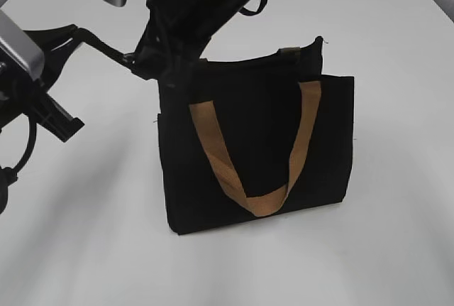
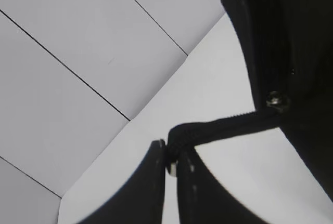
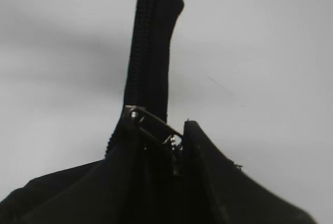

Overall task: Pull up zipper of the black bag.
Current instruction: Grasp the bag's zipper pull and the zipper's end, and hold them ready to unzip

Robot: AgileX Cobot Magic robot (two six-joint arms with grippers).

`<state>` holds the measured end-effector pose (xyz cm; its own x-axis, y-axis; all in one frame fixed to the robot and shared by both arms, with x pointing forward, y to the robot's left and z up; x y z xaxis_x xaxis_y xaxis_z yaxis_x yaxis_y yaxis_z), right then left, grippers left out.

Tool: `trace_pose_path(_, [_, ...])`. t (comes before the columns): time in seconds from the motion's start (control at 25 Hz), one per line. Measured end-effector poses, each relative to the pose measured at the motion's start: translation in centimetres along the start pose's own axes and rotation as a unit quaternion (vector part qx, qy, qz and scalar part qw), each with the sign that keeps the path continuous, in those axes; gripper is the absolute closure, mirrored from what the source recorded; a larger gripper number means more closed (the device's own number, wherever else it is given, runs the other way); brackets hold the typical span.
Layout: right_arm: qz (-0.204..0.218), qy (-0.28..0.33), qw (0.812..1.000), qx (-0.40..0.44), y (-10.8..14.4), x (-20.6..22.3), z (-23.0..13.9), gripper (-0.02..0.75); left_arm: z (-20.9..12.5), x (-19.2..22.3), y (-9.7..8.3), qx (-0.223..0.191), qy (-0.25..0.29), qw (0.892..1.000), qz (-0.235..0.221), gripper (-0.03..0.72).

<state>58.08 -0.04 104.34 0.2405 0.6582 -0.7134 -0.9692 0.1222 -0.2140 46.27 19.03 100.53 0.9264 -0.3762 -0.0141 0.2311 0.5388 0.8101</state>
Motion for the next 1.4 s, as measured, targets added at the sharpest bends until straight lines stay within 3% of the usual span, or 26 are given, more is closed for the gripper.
trace_pose_path(0.24, [-0.007, -0.002, 1.000, -0.002, -0.1, 0.0, 0.1, 0.715, 0.0, 0.0, 0.0, -0.002, 0.001, 1.000, 0.001, 0.660])
trace_pose_path(0.64, [-0.020, 0.005, 1.000, 0.017, -0.1, -2.0, 0.7, 0.717, -0.8, 0.0, -0.3, -0.038, 0.045, 0.998, -0.011, 0.660])
trace_pose_path(0.92, [-0.018, 0.035, 0.997, 0.064, 0.0, -3.6, 0.3, 0.717, -0.6, 0.0, -0.8, -0.117, 0.060, 0.991, -0.032, 0.661])
trace_pose_path(1.16, [-0.007, 0.047, 0.995, 0.093, 0.0, -3.9, -0.2, 0.717, -0.5, 0.0, -1.4, -0.215, 0.080, 0.971, -0.064, 0.661])
trace_pose_path(1.4, [-0.018, 0.020, 0.994, 0.104, -0.1, -4.5, 0.4, 0.718, -0.5, -0.1, -1.7, -0.242, 0.093, 0.963, -0.078, 0.661])
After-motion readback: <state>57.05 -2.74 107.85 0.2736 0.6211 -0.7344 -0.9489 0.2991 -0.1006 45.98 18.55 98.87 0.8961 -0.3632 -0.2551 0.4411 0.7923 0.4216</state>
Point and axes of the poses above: a point on each arm's last joint axis where the gripper is mounted, x pointing out along that axis toward the gripper, y along the wrist's bending axis when the last joint is at zero, z = x × y, the point moved 1 cm from there along x, pointing out along that axis toward the gripper, and after that the axes turned 3 degrees about x, right-handed, at the moved point
